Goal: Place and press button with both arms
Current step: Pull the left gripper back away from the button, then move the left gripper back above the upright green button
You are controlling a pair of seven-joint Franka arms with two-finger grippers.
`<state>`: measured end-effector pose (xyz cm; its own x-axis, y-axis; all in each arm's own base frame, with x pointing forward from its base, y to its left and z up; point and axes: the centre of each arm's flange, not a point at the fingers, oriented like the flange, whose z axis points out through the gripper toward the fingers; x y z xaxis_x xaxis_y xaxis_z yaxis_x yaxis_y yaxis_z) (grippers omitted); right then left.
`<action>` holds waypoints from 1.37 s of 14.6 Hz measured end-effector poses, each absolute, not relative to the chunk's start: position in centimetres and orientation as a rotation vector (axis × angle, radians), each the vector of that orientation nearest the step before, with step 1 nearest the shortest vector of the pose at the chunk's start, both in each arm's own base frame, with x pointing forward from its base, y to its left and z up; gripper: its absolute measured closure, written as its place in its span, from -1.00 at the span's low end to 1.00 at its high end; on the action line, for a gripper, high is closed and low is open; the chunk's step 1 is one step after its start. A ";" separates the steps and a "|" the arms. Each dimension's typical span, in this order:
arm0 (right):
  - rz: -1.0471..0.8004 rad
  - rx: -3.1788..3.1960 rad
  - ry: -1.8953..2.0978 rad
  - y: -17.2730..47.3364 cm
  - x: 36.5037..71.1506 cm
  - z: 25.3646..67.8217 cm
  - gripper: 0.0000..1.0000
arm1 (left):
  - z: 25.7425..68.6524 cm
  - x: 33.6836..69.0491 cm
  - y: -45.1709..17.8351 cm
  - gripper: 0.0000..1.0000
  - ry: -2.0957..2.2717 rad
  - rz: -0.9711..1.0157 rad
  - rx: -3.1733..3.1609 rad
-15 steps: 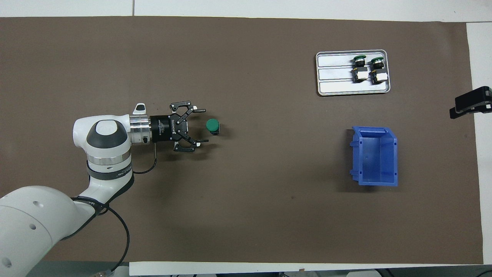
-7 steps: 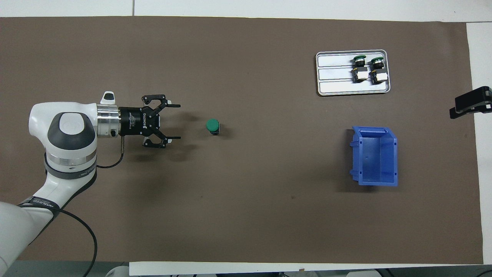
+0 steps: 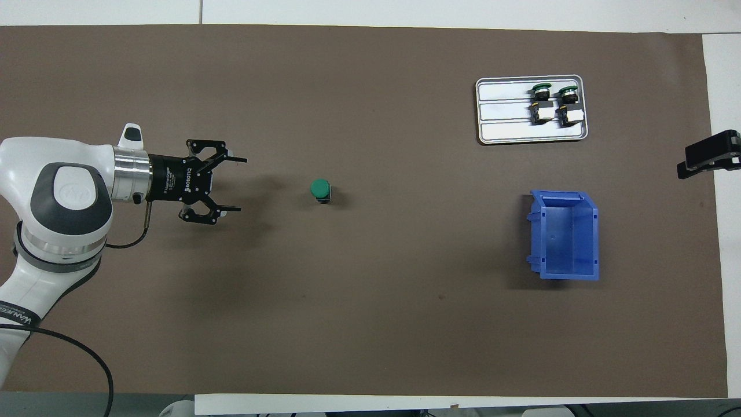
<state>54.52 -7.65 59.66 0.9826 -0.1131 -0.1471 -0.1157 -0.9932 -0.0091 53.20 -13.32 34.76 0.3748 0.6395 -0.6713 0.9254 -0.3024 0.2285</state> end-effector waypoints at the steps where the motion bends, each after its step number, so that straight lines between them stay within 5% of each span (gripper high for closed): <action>1: 0.229 -3.110 0.179 -7.7 54.5 59.7 -0.99 | 35.4 53.4 -13.3 -1.00 1.331 -0.605 2.075; 15: 0.229 -3.110 0.179 -7.7 54.5 59.7 -0.99 | 43.6 54.8 -18.8 -1.00 0.836 -0.192 2.824; 20: 0.229 -3.110 0.179 -7.7 54.5 59.7 -0.99 | 44.8 53.8 -22.9 -0.62 0.655 -0.137 2.896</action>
